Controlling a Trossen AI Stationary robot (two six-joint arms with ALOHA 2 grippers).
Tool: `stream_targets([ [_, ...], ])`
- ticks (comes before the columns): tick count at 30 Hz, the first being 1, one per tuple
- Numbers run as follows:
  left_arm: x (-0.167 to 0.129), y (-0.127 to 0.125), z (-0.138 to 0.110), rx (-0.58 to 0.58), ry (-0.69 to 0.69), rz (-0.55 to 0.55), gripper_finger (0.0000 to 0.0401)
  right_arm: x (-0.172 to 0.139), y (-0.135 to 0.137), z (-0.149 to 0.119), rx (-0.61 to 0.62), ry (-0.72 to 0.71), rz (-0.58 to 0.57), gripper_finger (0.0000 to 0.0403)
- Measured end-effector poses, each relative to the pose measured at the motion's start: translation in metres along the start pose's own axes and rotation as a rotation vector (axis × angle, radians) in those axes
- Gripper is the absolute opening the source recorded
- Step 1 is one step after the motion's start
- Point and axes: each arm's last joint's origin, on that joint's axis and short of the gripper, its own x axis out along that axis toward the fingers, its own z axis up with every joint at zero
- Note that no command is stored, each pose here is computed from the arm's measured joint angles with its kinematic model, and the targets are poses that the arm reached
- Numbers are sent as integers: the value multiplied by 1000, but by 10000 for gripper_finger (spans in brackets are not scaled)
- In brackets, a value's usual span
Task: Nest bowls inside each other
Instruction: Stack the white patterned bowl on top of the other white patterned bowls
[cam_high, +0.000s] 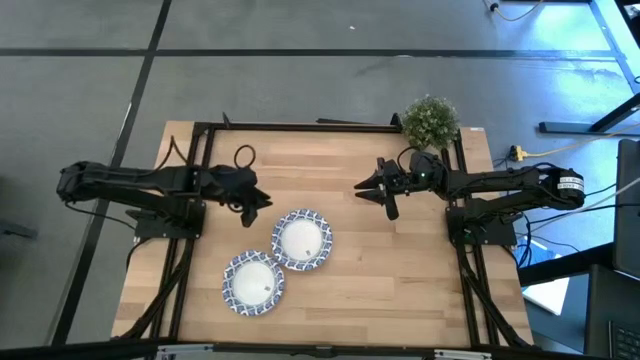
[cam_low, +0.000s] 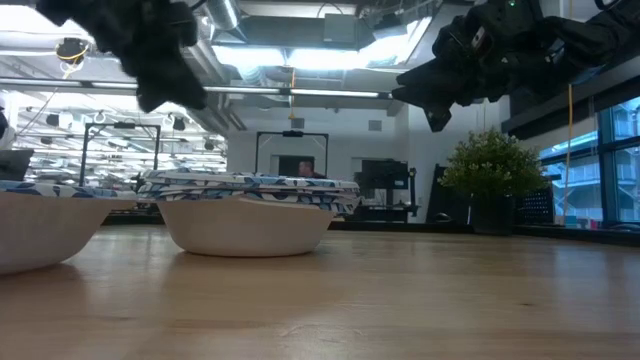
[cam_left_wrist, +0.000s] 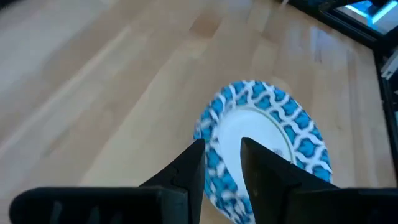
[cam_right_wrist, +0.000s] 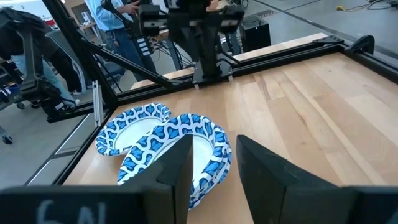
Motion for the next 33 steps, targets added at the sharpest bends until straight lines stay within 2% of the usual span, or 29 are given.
stream_targets([
  [8, -6, -3, -35, -83, 62, -78, 96, 0, 0, 0, 2, 0, 0, 124],
  [14, -13, -8, -53, -129, 189, -110, 96, 0, 0, 0, 2, 0, 0, 124],
  [21, -17, -15, -63, -155, 299, -177, 96, 0, 0, 0, 31, -1, 0, 124],
  [28, -20, -10, -74, -193, 437, -111, 96, 0, -1, 1, 56, -21, -50, 124],
  [33, -20, -10, -75, -150, 454, -136, 96, 0, -1, 2, 76, -30, -52, 124],
])
